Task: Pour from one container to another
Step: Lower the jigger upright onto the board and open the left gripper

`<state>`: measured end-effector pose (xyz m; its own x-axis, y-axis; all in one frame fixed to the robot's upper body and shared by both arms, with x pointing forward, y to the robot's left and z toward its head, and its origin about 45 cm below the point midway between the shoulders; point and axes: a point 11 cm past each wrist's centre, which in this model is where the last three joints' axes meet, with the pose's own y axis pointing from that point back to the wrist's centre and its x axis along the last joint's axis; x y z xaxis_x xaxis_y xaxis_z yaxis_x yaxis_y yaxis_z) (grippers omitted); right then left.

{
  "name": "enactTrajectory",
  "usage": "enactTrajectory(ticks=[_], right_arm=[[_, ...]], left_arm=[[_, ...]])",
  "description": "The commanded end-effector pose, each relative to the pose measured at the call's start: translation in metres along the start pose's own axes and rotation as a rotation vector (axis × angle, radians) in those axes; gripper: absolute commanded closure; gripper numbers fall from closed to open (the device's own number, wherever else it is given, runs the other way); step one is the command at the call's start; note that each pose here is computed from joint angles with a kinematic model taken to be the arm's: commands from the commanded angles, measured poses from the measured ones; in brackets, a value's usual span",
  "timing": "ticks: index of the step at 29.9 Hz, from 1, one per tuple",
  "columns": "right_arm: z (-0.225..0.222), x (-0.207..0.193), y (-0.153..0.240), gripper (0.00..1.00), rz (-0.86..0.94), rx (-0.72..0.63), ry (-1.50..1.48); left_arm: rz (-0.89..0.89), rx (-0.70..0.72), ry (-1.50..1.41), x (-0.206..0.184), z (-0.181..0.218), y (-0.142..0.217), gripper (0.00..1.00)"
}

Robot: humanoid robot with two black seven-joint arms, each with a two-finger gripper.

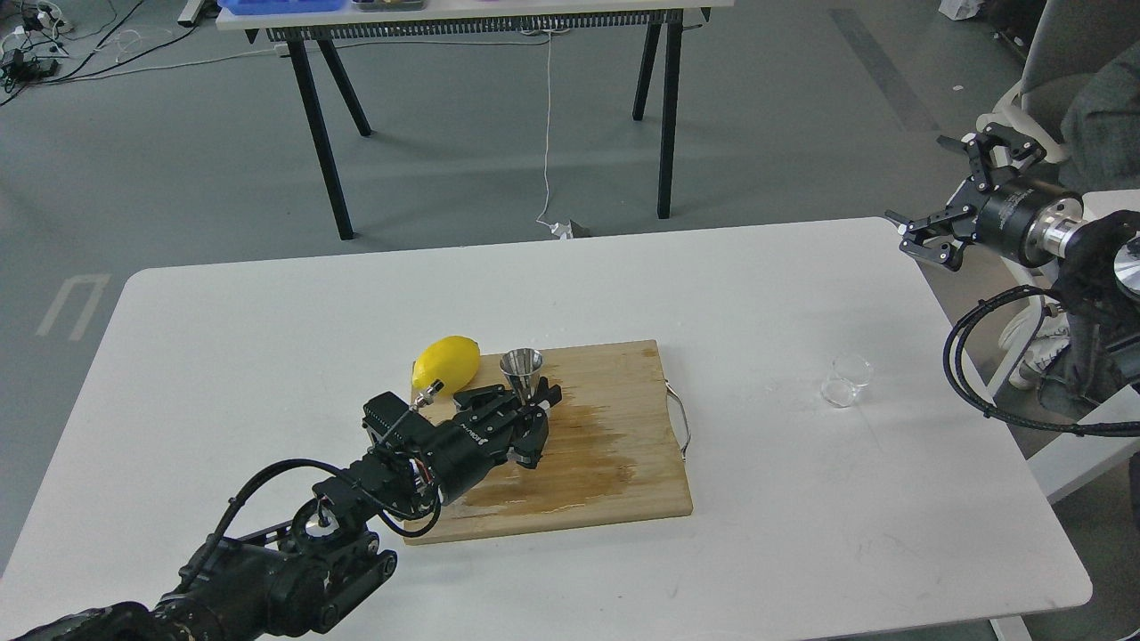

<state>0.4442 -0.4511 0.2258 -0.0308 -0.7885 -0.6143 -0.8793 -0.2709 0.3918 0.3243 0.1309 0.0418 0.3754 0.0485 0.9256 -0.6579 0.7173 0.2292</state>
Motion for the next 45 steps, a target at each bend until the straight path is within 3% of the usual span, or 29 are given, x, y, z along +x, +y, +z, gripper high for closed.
enactTrajectory(ticks=[1,14,17,19,20,33,45], right_arm=[[0.003,0.002,0.000,0.01,0.003,-0.004,-0.003],[0.008,0.008,0.002,0.01,0.013,-0.012,-0.009],[0.008,0.008,0.002,0.01,0.014,-0.012,-0.011],[0.008,0.008,0.002,0.01,0.014,-0.012,-0.011],[0.008,0.008,0.002,0.01,0.014,-0.012,-0.011],[0.023,0.020,0.006,0.01,0.029,-0.036,-0.022],[0.024,0.042,0.034,0.01,0.061,-0.051,0.013]], left_arm=[[-0.004,-0.008,0.006,-0.004,0.004,0.001,0.73],[-0.012,-0.022,0.007,-0.007,0.008,0.001,0.50],[-0.014,-0.025,0.007,-0.008,0.009,0.001,0.33],[-0.022,-0.045,0.004,-0.010,0.015,0.001,0.11],[-0.032,-0.056,0.005,-0.014,0.019,0.002,0.08],[-0.049,-0.058,0.016,-0.024,0.022,0.006,0.06],[-0.038,-0.051,0.023,-0.021,0.021,0.006,0.06]])
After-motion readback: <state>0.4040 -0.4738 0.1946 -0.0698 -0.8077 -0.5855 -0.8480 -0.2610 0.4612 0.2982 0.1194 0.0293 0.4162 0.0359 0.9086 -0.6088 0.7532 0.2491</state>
